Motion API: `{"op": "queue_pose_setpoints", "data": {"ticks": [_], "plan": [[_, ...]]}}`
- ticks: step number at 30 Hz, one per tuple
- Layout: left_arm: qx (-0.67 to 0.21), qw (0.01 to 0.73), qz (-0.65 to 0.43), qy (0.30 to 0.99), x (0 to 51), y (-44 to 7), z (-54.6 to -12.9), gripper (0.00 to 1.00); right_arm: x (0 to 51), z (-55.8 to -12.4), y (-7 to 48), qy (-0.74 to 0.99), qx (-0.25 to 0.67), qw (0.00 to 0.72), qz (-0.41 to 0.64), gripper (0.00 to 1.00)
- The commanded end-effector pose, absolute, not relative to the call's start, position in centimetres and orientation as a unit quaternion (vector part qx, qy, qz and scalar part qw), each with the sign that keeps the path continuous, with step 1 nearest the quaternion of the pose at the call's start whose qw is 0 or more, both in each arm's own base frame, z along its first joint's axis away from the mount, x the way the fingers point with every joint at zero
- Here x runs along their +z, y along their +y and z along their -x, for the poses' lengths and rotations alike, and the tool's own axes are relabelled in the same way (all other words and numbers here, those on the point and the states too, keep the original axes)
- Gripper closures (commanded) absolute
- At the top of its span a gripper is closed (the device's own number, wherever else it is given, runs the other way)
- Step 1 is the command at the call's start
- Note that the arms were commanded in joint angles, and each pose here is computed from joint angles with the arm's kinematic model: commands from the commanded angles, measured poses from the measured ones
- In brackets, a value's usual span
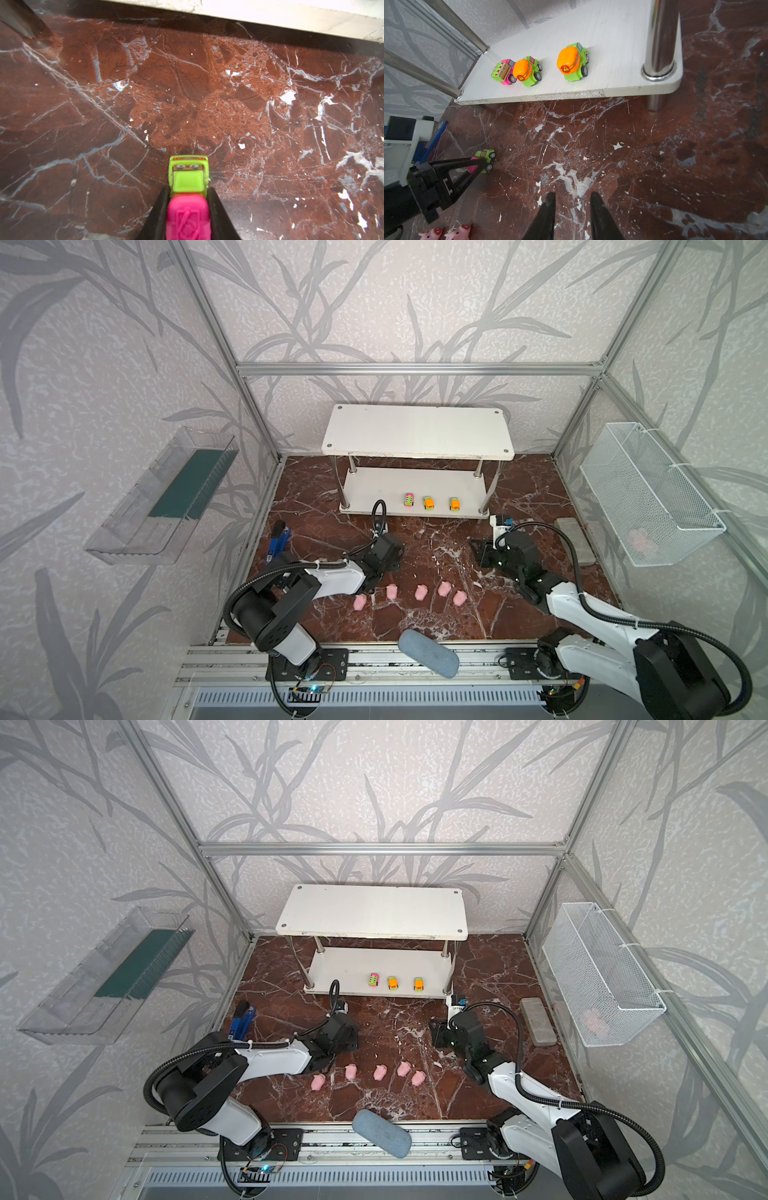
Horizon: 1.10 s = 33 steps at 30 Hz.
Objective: Place and organize the plastic toys onto the shelf
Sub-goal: 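Lift the pink-and-green car with the left gripper and carry it over the lower shelf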
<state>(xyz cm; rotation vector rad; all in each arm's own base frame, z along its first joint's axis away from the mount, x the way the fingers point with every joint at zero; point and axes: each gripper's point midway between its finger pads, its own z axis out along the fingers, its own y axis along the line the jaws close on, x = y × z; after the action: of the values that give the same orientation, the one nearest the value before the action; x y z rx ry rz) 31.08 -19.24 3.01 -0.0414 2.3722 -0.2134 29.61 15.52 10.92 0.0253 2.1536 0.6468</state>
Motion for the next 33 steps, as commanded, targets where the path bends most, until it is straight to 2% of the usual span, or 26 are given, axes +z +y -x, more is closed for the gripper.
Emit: {"op": "queue_pose_setpoints", "data": {"ticks": [1,9,16,22,33], "plan": [[-0.083,0.385,0.021,0.919,4.7,-19.1,-31.8,0.75,10.8,-29.7,15.5,0.861,0.266,0.433,-0.015,0.7],[-0.106,0.394,0.012,0.913,9.3,-17.6,-31.9,0.77,10.7,-29.8,15.5,0.861,0.267,0.432,-0.015,0.7],[-0.086,0.425,0.0,0.901,13.8,-15.3,-33.4,0.77,10.5,-30.0,15.9,0.861,0.274,0.429,-0.016,0.7],[-0.087,0.432,0.007,0.898,14.7,-14.3,-35.7,0.77,10.5,-30.2,16.0,0.861,0.276,0.427,-0.014,0.7],[-0.086,0.43,0.003,0.899,13.0,-15.5,-40.0,0.77,10.2,-30.3,16.0,0.863,0.272,0.425,-0.013,0.7]]}}
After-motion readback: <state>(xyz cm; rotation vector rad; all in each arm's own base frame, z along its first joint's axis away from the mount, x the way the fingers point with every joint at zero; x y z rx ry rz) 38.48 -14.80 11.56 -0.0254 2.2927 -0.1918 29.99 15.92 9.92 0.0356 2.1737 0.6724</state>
